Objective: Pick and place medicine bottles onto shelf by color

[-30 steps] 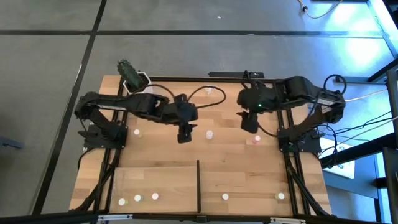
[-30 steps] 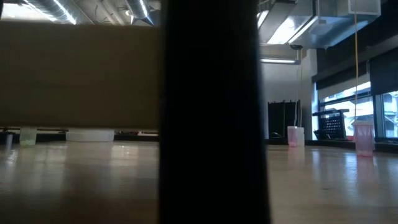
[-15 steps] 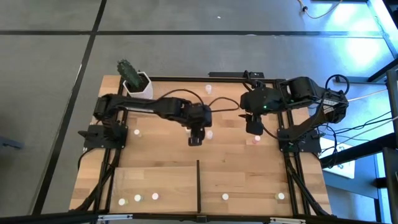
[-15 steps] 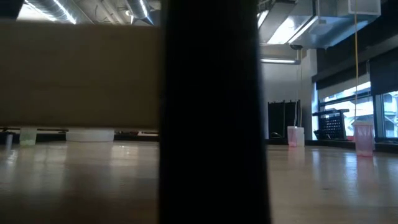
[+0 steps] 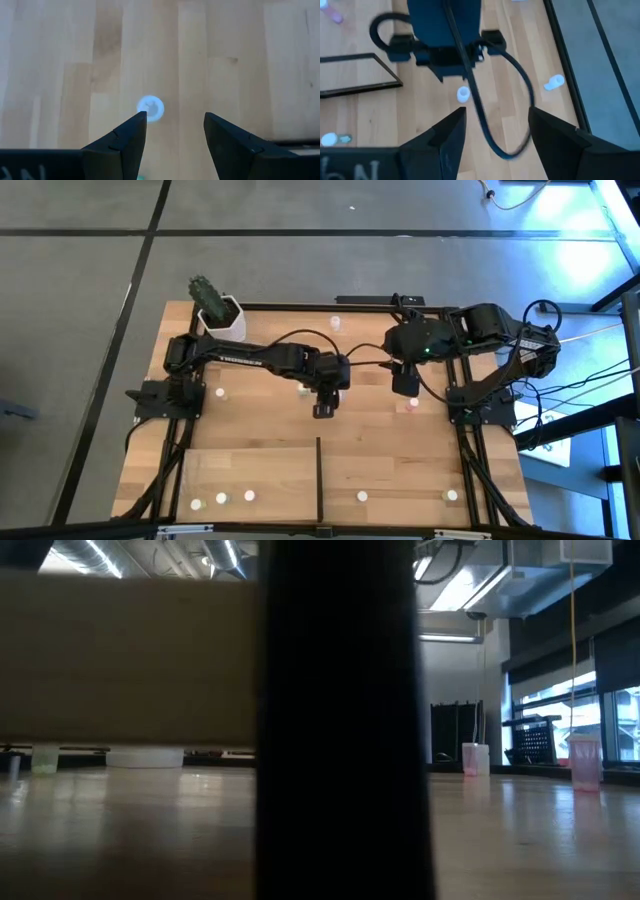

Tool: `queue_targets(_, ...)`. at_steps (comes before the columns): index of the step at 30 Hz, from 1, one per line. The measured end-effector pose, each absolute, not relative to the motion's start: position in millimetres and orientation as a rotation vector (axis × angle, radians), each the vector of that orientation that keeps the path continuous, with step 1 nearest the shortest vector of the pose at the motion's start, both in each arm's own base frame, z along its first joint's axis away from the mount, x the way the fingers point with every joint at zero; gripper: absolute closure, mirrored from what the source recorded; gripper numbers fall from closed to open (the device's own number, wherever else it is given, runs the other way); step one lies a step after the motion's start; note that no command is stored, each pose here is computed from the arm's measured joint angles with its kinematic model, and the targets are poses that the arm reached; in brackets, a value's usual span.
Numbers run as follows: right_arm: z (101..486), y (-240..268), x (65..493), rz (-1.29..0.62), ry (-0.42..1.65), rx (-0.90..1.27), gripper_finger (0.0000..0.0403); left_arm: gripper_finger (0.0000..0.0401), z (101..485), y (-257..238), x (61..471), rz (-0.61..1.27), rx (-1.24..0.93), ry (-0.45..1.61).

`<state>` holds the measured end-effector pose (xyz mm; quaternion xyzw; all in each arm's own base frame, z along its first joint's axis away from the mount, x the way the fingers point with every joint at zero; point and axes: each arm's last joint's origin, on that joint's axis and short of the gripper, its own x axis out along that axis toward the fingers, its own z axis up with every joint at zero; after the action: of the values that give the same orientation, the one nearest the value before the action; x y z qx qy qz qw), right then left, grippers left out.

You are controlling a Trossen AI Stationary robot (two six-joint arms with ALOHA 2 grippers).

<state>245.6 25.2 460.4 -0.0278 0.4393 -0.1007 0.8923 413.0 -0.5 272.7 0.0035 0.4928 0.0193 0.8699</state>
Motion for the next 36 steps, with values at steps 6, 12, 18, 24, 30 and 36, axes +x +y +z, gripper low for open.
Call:
queue_targets(6, 461, 25, 248, -0.208, 0.891, -0.053, 0.0187, 0.0209, 266, 9, 416, 0.075, -0.010, 1.044)
queue_targets(12, 463, 26, 250, -0.206, 0.865, -0.046, 0.0187, 0.0205, 262, 14, 416, 0.061, -0.004, 1.072)
queue_targets(18, 463, 26, 250, -0.206, 0.865, -0.046, 0.0187, 0.0150, 254, 14, 418, 0.054, 0.003, 1.078)
queue_targets(24, 463, 26, 250, -0.206, 0.865, -0.046, 0.0187, 0.0112, 231, 14, 417, 0.070, -0.008, 1.059)
queue_targets(30, 463, 26, 250, -0.206, 0.865, -0.046, 0.0187, 0.0109, 211, 15, 419, 0.073, -0.010, 0.978)
queue_targets(36, 463, 26, 250, -0.206, 0.865, -0.046, 0.0187, 0.0112, 193, 15, 416, 0.083, -0.007, 0.949)
